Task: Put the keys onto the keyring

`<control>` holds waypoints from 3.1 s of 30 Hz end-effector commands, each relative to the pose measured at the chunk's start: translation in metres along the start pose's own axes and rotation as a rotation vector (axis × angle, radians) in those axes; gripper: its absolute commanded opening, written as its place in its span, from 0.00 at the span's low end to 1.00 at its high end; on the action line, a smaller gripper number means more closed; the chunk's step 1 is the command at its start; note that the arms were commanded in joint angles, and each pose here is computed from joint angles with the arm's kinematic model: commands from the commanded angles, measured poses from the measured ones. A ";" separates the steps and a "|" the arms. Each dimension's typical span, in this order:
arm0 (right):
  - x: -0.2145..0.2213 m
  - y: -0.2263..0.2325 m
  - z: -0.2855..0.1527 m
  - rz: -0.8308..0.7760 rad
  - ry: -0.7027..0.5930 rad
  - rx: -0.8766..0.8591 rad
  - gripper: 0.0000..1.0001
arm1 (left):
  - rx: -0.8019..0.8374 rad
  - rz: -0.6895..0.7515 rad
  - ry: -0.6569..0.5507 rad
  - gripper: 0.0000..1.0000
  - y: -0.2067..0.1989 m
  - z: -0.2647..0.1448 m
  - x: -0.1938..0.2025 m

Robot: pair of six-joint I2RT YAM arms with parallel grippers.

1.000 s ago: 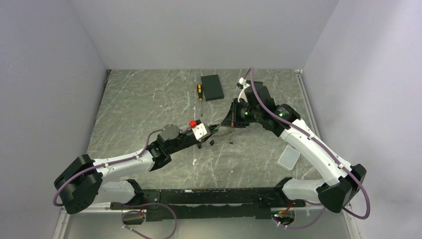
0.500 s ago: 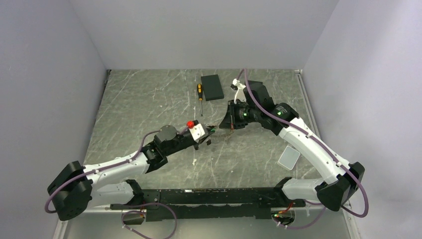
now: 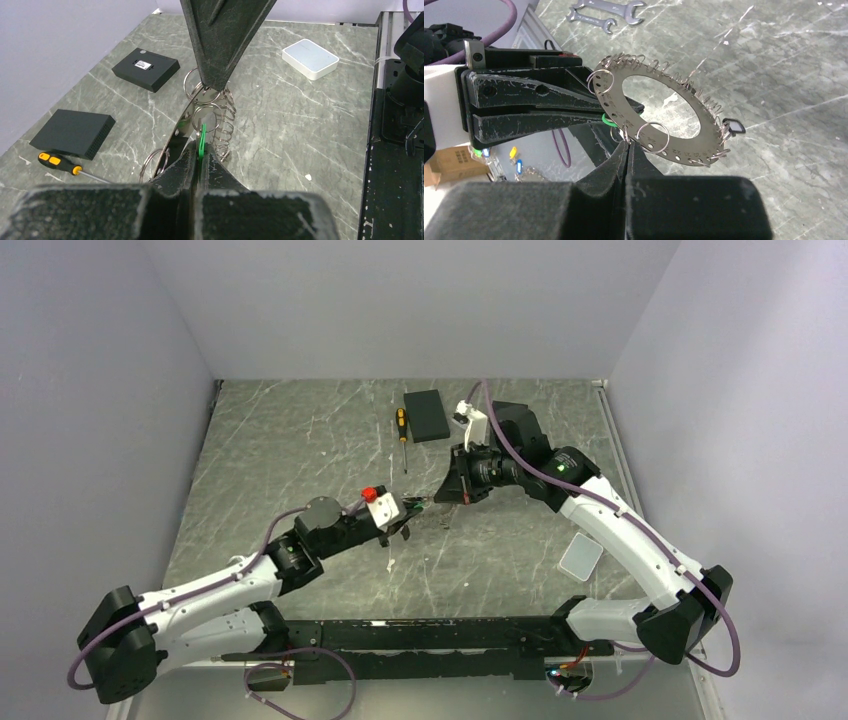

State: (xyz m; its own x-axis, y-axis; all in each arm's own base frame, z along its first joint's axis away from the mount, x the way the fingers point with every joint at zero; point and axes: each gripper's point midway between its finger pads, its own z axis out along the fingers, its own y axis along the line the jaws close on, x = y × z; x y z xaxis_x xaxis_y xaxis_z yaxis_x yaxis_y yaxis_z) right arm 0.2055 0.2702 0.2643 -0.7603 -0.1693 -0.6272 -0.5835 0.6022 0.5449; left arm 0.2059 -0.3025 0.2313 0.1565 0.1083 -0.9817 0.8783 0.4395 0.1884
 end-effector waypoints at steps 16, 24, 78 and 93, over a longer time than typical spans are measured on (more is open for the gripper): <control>-0.004 0.009 -0.008 -0.142 -0.077 -0.125 0.00 | -0.040 -0.056 0.130 0.09 0.004 -0.015 0.025; 0.000 -0.001 -0.001 -0.132 -0.052 -0.093 0.00 | 0.116 -0.082 0.248 0.61 -0.023 -0.009 0.049; 0.025 0.048 -0.031 -0.715 -0.191 -0.085 0.00 | 0.469 0.199 0.044 0.38 -0.054 -0.003 -0.067; 0.032 0.053 -0.031 -0.774 -0.193 -0.102 0.00 | 0.493 0.174 0.027 0.26 -0.057 0.005 -0.076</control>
State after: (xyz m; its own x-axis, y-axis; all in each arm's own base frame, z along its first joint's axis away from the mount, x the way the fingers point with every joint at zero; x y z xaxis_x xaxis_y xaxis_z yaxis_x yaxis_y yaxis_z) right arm 0.1416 0.2636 0.2670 -0.1544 -0.4359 -0.8867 -0.9463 0.3232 0.0059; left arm 0.1505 -0.3328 0.2654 0.2878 0.2413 -0.9268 0.9570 -0.0357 0.2879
